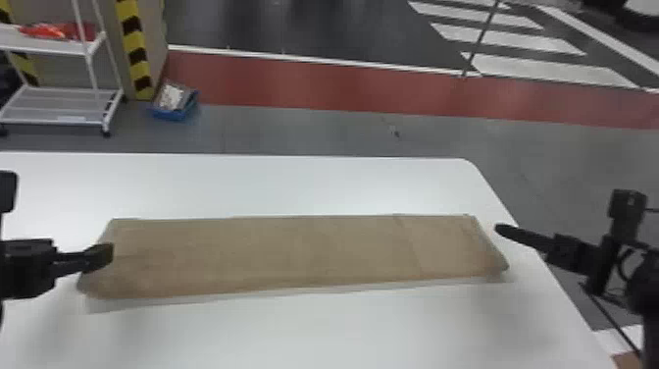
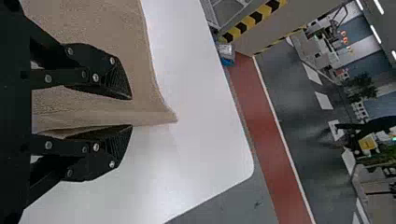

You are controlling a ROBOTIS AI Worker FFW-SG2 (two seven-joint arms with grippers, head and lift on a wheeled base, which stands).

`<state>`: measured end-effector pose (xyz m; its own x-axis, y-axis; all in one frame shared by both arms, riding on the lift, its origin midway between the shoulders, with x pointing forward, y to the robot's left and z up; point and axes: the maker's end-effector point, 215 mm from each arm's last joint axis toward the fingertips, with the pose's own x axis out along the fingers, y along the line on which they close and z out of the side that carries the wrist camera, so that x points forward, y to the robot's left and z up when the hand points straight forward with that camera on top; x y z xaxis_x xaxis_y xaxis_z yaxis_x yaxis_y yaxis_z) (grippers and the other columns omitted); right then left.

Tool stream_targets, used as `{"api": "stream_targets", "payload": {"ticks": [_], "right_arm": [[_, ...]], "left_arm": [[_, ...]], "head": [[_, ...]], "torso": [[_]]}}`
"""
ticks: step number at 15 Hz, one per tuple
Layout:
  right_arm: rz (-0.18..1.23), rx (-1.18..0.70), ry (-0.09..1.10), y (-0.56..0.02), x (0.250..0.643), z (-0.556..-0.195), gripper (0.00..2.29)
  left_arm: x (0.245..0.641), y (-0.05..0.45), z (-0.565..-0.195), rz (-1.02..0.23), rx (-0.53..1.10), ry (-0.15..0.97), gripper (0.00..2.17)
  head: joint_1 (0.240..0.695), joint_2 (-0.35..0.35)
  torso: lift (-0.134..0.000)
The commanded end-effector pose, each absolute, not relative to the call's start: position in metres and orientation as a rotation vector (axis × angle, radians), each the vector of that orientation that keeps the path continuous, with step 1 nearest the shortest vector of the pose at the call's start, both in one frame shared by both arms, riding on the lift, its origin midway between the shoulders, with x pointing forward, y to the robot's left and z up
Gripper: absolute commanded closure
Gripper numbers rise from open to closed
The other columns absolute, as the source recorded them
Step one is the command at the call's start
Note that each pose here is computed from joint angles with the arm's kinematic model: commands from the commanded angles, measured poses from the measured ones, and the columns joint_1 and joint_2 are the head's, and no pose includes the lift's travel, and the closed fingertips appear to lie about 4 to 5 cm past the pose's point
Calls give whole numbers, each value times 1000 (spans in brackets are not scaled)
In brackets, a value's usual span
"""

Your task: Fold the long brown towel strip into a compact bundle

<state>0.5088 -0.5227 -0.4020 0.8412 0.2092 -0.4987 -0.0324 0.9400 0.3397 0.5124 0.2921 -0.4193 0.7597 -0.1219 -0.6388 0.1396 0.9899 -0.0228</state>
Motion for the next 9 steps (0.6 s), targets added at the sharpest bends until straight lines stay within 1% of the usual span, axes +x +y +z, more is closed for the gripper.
{"api": "stream_targets", "payload": {"ticks": [1,3,6,8,9], "right_arm": [[139,265,498,-529,520,-388,56],[151,224,438,-527,526,-380,53],[185,211,363,-519,523,-367,63],[242,178,315,-499,516,-353,66],[276,177,292,-479,516,-351,73]], "left_arm": [[500,284,-418,-154,22,690,178],[495,283,-409,-136,38,670,178],[483,293,-411,-109,11,676,178],[479,301,-409,-97,-43,669,178],[475,305,-410,-95,-72,671,178]], "head": [[695,-239],[695,-255],[695,-255],[695,-244],[695,-236]], "torso": [[-125],[-125],[-125],[-125],[-125]]}}
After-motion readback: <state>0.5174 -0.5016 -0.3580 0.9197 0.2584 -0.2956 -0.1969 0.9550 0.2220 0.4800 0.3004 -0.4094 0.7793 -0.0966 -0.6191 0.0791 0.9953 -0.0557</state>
